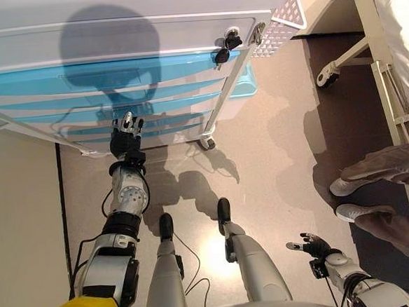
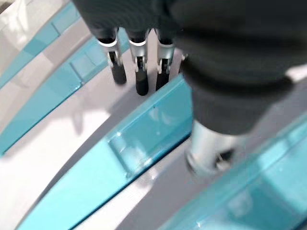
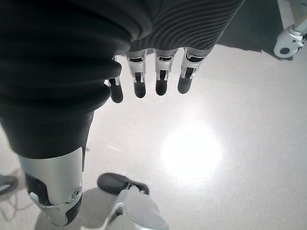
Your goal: Open the drawer and pick up the medicine
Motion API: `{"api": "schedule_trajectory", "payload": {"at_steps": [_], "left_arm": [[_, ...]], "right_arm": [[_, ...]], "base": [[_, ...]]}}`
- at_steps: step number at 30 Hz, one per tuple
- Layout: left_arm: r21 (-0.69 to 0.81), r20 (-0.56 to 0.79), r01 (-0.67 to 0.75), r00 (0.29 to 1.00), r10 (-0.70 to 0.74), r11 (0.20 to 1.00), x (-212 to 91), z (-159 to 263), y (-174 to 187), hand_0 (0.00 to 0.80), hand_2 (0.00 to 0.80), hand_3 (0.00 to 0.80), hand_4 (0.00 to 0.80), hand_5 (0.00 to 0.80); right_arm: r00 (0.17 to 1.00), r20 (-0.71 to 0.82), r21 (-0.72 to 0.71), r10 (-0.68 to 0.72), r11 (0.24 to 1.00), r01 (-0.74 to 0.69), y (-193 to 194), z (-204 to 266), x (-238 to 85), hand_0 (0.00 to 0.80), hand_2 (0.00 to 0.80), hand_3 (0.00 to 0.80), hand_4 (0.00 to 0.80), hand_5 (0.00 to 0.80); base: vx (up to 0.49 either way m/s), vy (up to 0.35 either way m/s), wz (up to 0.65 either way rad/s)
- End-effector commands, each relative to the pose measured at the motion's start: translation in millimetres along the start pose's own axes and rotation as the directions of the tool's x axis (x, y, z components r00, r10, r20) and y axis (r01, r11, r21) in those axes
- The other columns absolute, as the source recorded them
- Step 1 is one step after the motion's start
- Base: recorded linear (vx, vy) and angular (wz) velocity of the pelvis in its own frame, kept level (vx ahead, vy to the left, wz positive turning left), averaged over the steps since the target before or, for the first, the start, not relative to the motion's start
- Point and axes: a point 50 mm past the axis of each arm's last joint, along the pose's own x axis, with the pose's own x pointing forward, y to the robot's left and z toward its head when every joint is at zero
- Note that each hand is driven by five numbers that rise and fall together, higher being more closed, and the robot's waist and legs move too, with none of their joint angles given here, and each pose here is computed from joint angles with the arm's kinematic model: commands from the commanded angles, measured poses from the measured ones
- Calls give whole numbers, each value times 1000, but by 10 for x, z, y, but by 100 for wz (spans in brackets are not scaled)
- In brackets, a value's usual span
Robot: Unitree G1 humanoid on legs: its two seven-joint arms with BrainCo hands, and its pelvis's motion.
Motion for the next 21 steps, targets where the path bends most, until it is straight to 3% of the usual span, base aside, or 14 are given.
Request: {"api": "schedule_trajectory", "payload": {"at_steps": [1,2,3,4,21], "left_arm": [[47,182,208,960,-213,977,218,506,-517,163,163,163,163,163],[45,185,207,959,-212,977,211,505,-513,493,493,493,493,493],[45,185,207,960,-212,977,210,505,-513,565,565,565,565,565],[45,187,204,960,-209,978,208,503,-509,800,800,800,800,800],[45,193,209,958,-214,977,159,500,-479,800,800,800,800,800]], "right_arm": [[997,-66,-52,-37,998,34,-195,-244,-61,0,0,0,0,0],[997,-62,-51,-35,998,32,-184,-234,-58,0,0,0,0,0],[997,-62,-51,-35,998,32,-184,-235,-58,0,0,0,0,0],[997,-63,-50,-36,998,33,-186,-236,-59,0,0,0,0,0],[997,-69,-48,-34,998,31,-177,-250,-61,0,0,0,0,0]], "base": [[-2,-4,5],[-2,-3,3],[-3,-1,3],[0,0,0],[0,0,0]]}}
